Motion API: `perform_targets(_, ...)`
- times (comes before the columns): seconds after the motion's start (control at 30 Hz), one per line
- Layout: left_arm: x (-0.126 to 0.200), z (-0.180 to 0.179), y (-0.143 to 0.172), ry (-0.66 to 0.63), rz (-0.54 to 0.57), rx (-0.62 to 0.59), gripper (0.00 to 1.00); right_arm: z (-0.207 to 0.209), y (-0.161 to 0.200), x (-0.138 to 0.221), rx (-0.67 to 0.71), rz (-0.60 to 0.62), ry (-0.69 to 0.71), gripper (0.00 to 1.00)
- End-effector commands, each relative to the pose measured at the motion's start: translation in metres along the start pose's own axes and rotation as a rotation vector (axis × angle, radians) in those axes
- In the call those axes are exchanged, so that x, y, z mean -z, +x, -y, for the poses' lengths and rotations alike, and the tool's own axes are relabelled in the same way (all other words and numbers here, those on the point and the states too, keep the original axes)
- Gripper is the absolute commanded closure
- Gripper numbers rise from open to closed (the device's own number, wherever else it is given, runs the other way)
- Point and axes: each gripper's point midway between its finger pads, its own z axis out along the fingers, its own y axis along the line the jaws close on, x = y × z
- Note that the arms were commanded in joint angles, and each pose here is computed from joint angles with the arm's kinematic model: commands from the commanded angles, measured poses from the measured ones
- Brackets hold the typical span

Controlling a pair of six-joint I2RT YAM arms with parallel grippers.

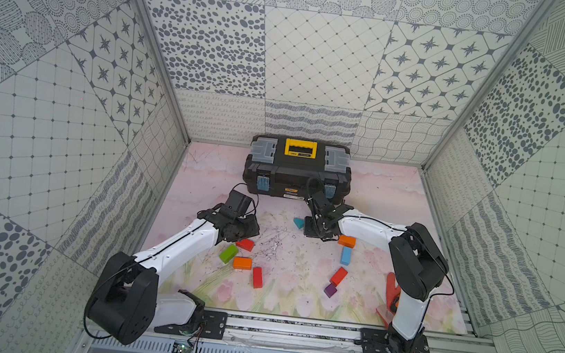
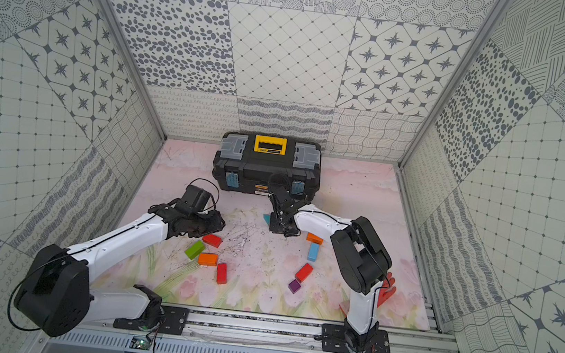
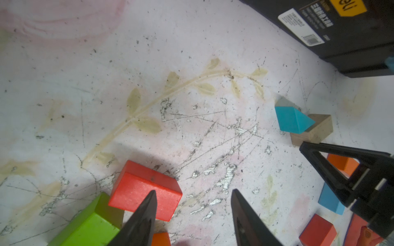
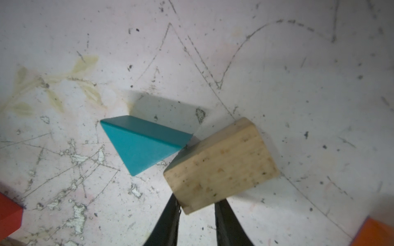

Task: Assemble a heart with building blocks
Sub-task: Assemble the building block at the center of the board.

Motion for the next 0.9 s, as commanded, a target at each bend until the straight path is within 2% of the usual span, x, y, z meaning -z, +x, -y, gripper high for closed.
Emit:
perform_targets(0.0, 0.001, -0.009, 0.004, -0.020, -0.009, 0.004, 0.44, -0.002, -0.008, -0.004, -0.015, 0.022, 0.011, 0.70)
perform_targets(0.3, 0.000, -0.009, 0.002, -0.007, 0.001, 0.030, 0.44, -0.008, -0.007, -0.001, 0.000, 0.038, -0.028, 0.64)
perform_targets(0.4, 0.002, -0.010, 0.003, -0.012, 0.000, 0.042, 0.40, -0.010, -0.006, 0.010, 0.002, 0.057, -0.056, 0.62)
perform_targets(0.53, 0.004, -0.025, 0.017, -0.062, -0.039, 0.078, 0.37, -0.005, 0.003, 0.034, 0.025, 0.076, -0.034, 0.56)
perform_targets(0.67, -0.004, -0.040, 0.029, -0.073, -0.065, 0.176, 0.34, 0.004, 0.011, 0.068, 0.033, 0.141, -0.027, 0.47)
perform_targets(0.87, -0.015, -0.040, 0.027, -0.052, -0.065, 0.250, 0.33, 0.014, 0.014, 0.105, 0.031, 0.199, -0.050, 0.44)
